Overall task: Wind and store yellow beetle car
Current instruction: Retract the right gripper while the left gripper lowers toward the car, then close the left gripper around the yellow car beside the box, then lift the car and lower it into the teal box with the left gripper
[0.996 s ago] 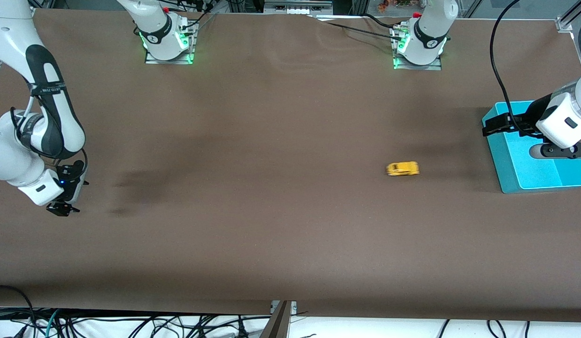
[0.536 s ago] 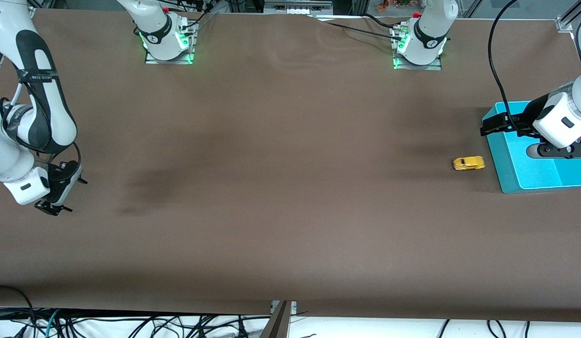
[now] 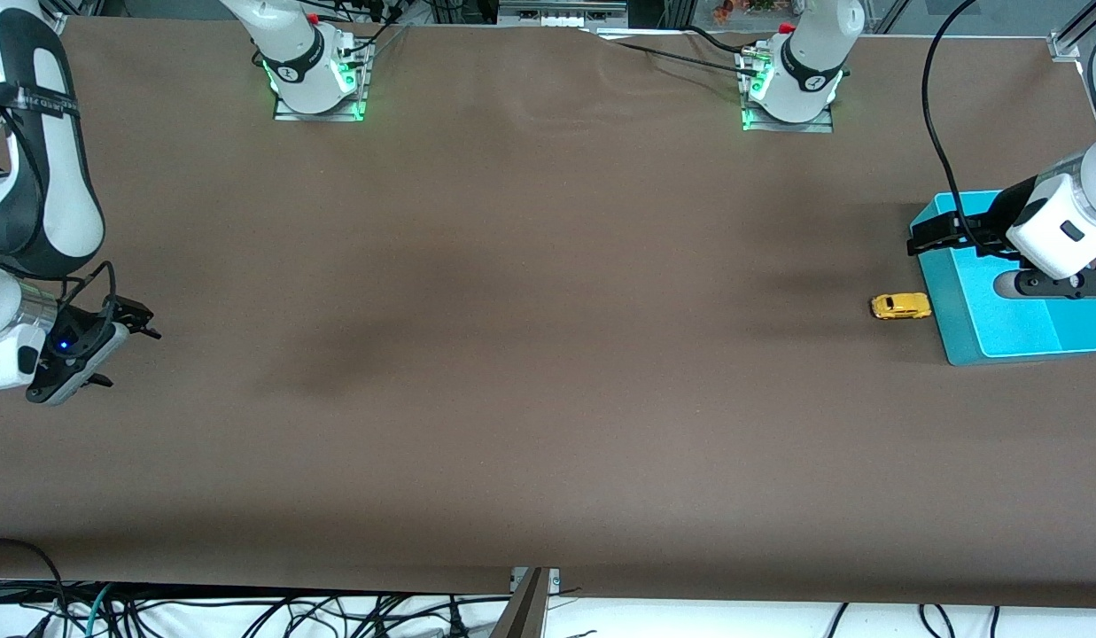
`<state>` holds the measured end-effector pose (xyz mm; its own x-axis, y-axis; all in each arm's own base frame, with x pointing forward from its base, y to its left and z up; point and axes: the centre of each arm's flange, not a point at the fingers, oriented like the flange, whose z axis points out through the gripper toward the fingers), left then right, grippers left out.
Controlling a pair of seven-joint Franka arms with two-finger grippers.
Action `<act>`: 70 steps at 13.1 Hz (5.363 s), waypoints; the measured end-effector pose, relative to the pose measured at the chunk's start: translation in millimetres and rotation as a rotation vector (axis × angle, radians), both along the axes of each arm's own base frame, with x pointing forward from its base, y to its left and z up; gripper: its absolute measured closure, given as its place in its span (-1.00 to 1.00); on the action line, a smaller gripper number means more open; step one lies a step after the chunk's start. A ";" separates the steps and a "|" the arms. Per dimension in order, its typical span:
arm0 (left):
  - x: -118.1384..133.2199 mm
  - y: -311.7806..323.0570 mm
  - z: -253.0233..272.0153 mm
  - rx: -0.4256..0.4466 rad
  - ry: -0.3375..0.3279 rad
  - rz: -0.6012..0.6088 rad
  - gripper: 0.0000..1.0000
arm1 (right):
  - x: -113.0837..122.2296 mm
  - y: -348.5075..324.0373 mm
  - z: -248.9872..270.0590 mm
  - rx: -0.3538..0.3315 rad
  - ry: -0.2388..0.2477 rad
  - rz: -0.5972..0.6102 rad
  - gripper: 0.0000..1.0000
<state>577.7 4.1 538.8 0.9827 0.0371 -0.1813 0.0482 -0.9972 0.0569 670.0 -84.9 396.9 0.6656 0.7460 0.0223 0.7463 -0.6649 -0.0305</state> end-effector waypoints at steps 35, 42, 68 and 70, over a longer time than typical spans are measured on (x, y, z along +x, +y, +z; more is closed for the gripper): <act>-54.9 114.7 -275.1 -0.120 0.021 -0.756 -1.00 | -91.1 78.5 218.9 -0.122 0.077 -0.707 -1.00; -78.6 123.4 -326.2 -0.107 -0.047 -1.091 -1.00 | -91.2 78.9 214.2 -0.125 0.087 -0.703 -1.00; -51.1 144.9 -171.3 -0.104 -0.109 -1.285 0.10 | -88.5 67.5 206.5 -0.130 0.102 -0.721 -1.00; -66.5 184.9 -180.0 -0.133 -0.096 -1.349 0.10 | -88.5 67.0 206.5 -0.130 0.102 -0.721 -1.00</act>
